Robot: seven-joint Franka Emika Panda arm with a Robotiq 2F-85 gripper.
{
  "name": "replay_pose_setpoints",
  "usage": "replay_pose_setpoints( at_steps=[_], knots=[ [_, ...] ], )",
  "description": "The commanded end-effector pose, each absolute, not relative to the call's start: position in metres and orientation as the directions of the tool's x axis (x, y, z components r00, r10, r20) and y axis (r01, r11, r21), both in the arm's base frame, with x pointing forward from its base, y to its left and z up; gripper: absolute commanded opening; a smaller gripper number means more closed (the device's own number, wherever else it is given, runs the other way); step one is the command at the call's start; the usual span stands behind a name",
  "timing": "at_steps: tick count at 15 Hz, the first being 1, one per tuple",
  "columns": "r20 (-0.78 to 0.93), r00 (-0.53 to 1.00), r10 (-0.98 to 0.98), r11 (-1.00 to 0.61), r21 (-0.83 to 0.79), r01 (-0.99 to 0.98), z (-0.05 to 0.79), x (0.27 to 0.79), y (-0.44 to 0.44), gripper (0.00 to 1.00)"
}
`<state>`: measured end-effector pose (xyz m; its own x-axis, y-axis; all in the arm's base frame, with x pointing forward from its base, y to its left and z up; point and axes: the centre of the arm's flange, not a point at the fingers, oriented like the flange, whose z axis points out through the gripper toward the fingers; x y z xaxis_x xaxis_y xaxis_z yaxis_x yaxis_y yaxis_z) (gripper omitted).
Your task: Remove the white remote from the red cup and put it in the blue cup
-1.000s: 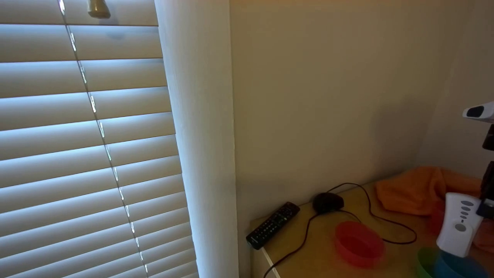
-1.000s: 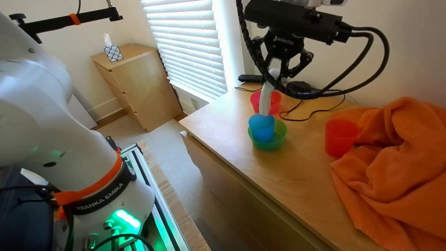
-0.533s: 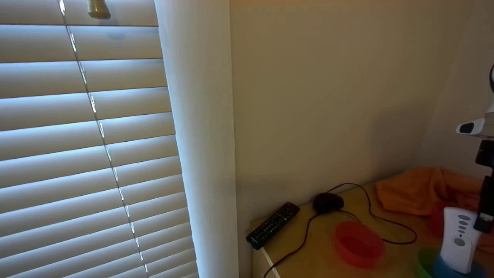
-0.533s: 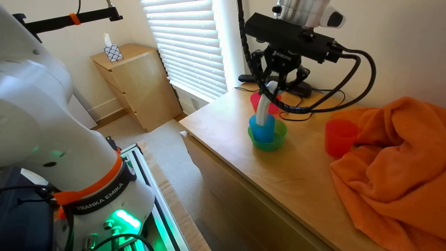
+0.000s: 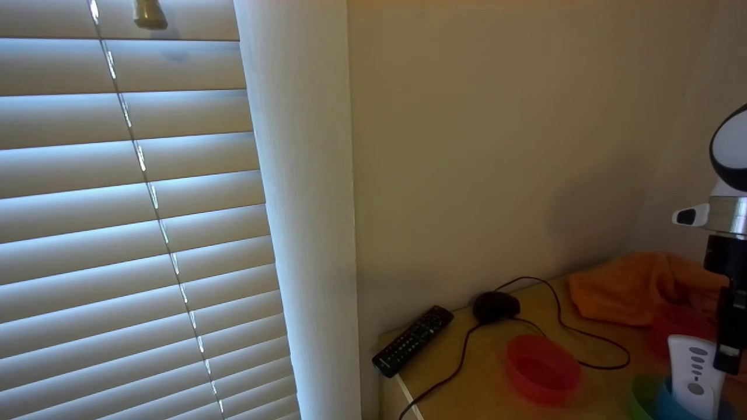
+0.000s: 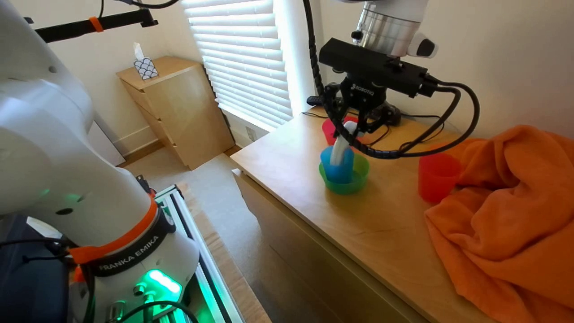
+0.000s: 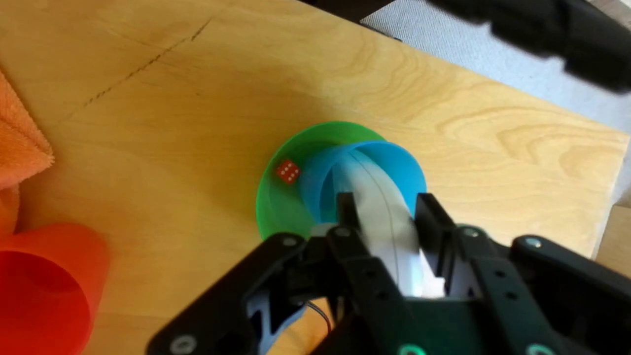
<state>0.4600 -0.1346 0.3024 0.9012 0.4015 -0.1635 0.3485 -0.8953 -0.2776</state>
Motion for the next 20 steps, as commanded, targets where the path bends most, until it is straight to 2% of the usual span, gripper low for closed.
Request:
replay_pose_setpoints(
  at_steps=[1,5,6,7,8,9,13,14,20],
  knots=[
    [-0.186,0.892,0.413,-0.897,-0.254,0.362,0.287,0.470,-0.132,0.09],
    [-0.225,0.877,0.424,-0.896,-0.246,0.370,0.276,0.476,-0.131,0.09],
    [-0.238,0.870,0.432,-0.893,-0.249,0.375,0.275,0.477,-0.131,0.13],
    [-0.241,0.866,0.438,-0.891,-0.247,0.382,0.277,0.477,-0.130,0.59],
    [-0.244,0.863,0.443,-0.890,-0.240,0.389,0.279,0.477,-0.129,0.60],
    [-0.247,0.858,0.450,-0.887,-0.233,0.399,0.281,0.476,-0.128,0.65],
    [-0.244,0.834,0.495,-0.866,-0.209,0.454,0.299,0.465,-0.121,0.96],
    [-0.236,0.831,0.504,-0.862,-0.194,0.467,0.306,0.463,-0.119,1.00],
    [-0.221,0.839,0.497,-0.865,-0.201,0.459,0.299,0.478,-0.123,1.00]
  ],
)
